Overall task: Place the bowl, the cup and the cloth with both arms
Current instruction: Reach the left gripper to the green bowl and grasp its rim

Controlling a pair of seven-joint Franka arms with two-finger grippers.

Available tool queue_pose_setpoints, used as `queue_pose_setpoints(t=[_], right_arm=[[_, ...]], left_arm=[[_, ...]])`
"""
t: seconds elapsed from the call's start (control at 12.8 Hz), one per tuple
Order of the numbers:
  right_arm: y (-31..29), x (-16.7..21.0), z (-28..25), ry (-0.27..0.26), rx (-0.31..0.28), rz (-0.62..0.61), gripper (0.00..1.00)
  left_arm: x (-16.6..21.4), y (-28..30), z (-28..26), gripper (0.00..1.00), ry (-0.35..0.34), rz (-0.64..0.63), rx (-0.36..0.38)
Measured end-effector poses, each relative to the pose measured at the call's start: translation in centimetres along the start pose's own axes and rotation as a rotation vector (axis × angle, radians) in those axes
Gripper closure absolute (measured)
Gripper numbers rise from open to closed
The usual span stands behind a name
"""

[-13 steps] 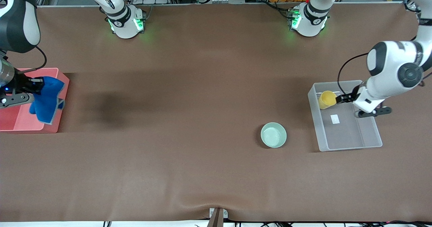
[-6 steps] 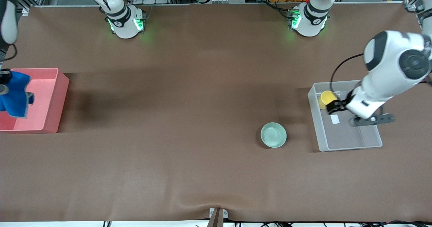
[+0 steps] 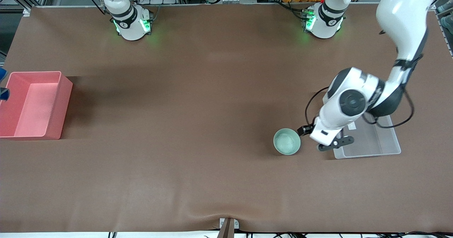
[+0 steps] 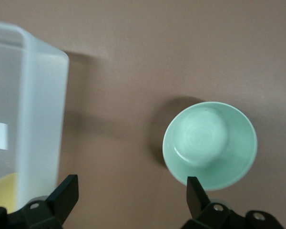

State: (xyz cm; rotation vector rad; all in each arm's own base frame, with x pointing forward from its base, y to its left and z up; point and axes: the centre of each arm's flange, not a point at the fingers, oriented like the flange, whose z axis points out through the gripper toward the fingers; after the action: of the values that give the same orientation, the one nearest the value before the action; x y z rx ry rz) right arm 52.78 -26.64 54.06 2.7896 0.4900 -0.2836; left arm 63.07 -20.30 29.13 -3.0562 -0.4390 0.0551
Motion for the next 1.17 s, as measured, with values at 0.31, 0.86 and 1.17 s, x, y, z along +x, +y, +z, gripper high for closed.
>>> queue_pose_setpoints(t=[0.31,0.86,1.17], right_arm=[[3.5,-0.6,7.2,0.004,0.09,0.051,0.94],[6.8,-0.1,21.3,0.038,0.203,0.02,0.94],[6.1,0.7,23.3,0.04,0.25,0.022,0.94]], left_arm=[[-0.9,2.3,6.7,0.08,-0.008,-0.093,-0.001],[-0.6,2.3,8.2,0.88,-0.014,-0.118,-0.017],[1.0,1.1,5.2,0.97,0.033,-0.133,-0.017]])
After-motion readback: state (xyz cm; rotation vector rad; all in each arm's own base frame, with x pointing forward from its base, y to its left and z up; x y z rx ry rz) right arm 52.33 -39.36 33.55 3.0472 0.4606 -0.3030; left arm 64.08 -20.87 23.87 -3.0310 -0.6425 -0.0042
